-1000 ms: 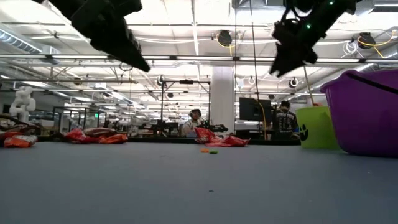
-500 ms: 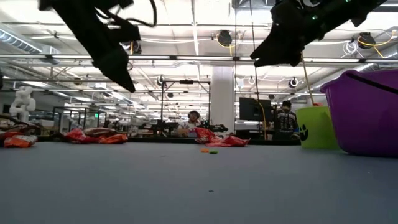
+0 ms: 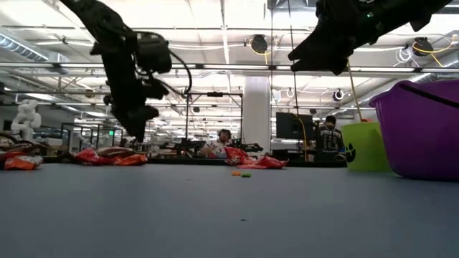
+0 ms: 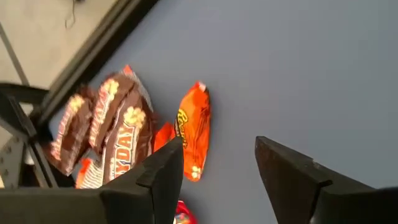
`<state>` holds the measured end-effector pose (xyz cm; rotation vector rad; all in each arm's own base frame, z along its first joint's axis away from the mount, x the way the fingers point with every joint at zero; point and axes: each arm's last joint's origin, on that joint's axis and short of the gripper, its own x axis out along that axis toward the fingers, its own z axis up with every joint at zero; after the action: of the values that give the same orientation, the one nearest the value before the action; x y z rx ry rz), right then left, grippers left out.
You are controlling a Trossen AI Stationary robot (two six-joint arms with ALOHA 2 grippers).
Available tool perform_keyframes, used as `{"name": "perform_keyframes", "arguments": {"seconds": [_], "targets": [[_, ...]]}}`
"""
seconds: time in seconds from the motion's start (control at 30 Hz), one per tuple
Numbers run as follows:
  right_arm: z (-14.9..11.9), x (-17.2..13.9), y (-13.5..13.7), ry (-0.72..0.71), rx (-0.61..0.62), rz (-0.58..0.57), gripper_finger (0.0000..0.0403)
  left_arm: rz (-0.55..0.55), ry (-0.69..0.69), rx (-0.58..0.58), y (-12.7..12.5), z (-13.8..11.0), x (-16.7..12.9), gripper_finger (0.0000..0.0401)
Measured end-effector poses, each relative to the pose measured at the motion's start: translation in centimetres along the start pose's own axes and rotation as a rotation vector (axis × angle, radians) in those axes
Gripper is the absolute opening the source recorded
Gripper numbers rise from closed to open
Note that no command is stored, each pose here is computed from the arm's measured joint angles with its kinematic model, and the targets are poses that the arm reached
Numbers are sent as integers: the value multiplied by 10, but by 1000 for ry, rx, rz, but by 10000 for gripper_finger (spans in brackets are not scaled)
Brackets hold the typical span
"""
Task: Organize candy in baskets
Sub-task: Put the orange chocolate bar into the green bucket
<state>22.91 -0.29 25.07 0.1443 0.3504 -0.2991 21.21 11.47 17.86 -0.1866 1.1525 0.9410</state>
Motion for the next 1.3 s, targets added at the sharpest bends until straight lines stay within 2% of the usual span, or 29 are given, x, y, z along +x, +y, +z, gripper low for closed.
{"name": "perform_keyframes", "arguments": {"seconds": [0.23,0.33,0.43,0.53,0.63,0.73,0.9,1.0,1.2,1.3], "targets": [[2,0,0,-24,-2,2,219,58,116,-40,12,0,32,206],[2,0,0,-25,-10,2,219,65,126,-17,15,1,43,206],[2,0,0,-25,-10,2,219,30,135,-6,16,3,52,206],[2,0,0,-25,-10,2,219,-53,163,14,16,2,59,202],[2,0,0,-24,-11,2,219,-97,178,25,17,3,63,177],[2,0,0,-23,-11,2,219,-103,179,32,17,3,63,132],[-1,5,1,-5,-17,-2,219,-120,163,60,16,3,57,49],[-5,11,2,21,-25,-7,219,-150,129,94,12,4,47,14],[-16,28,6,67,-62,-8,219,-198,-14,142,0,8,13,11],[-21,37,11,66,-98,5,219,-271,-97,176,-10,9,-7,12]]}}
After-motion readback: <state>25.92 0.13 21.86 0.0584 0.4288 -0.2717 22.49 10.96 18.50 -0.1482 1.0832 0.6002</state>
